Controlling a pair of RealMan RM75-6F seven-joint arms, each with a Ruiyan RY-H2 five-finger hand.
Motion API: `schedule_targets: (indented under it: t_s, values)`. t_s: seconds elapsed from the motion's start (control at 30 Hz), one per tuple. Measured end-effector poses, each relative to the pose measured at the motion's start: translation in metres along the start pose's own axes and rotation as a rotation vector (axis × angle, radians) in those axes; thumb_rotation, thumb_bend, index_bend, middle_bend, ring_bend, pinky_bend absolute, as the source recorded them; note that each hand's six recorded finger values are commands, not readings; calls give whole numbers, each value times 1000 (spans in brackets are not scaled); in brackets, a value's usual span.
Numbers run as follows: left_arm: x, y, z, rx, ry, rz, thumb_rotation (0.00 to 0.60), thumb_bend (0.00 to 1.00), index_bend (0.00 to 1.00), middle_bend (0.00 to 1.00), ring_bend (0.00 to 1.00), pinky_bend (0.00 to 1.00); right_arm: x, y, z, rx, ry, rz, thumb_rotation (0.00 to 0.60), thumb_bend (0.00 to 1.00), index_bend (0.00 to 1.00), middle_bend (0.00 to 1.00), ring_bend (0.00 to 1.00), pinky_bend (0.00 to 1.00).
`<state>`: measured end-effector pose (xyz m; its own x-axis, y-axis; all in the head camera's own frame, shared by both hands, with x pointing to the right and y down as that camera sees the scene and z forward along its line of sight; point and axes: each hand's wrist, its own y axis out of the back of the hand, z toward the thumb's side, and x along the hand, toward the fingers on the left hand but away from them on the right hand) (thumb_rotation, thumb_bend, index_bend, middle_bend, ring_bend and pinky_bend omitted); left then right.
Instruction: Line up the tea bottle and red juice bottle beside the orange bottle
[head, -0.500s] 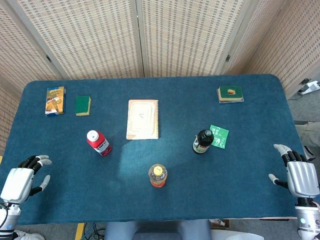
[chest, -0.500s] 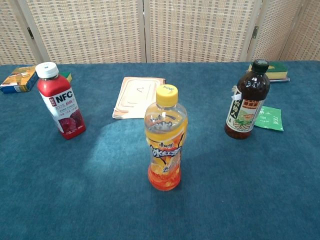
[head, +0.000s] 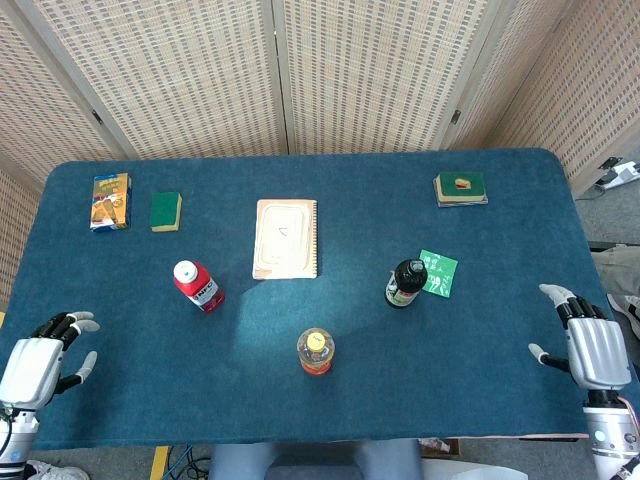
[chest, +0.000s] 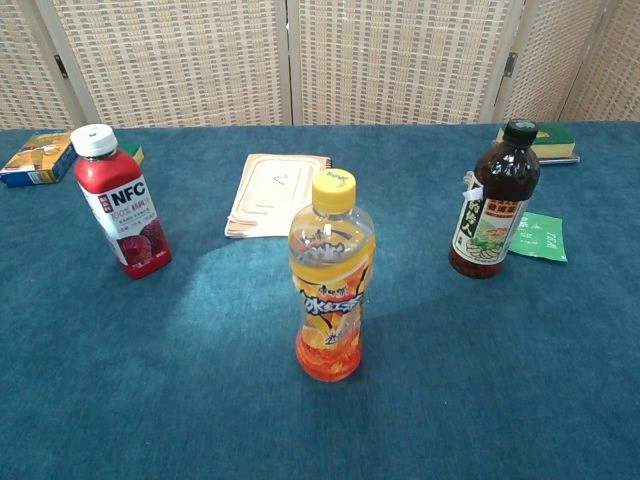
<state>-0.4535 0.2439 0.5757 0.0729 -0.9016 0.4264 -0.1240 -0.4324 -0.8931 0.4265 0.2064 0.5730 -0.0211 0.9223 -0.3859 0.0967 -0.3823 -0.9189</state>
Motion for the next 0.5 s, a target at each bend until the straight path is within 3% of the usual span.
schedule_targets:
  t_s: [0.23,0.5]
  values:
    - [-1,3,1,-9,1,6,600,345,370,294,215,378,-31,-7,15,-124,10,-8,600,0,199,228,220,381]
    - [-1,7,-1,-25,3,13,600,345,374,341,246,403,-74,-29,49,-310,43,51,600,0,199,227,218,375]
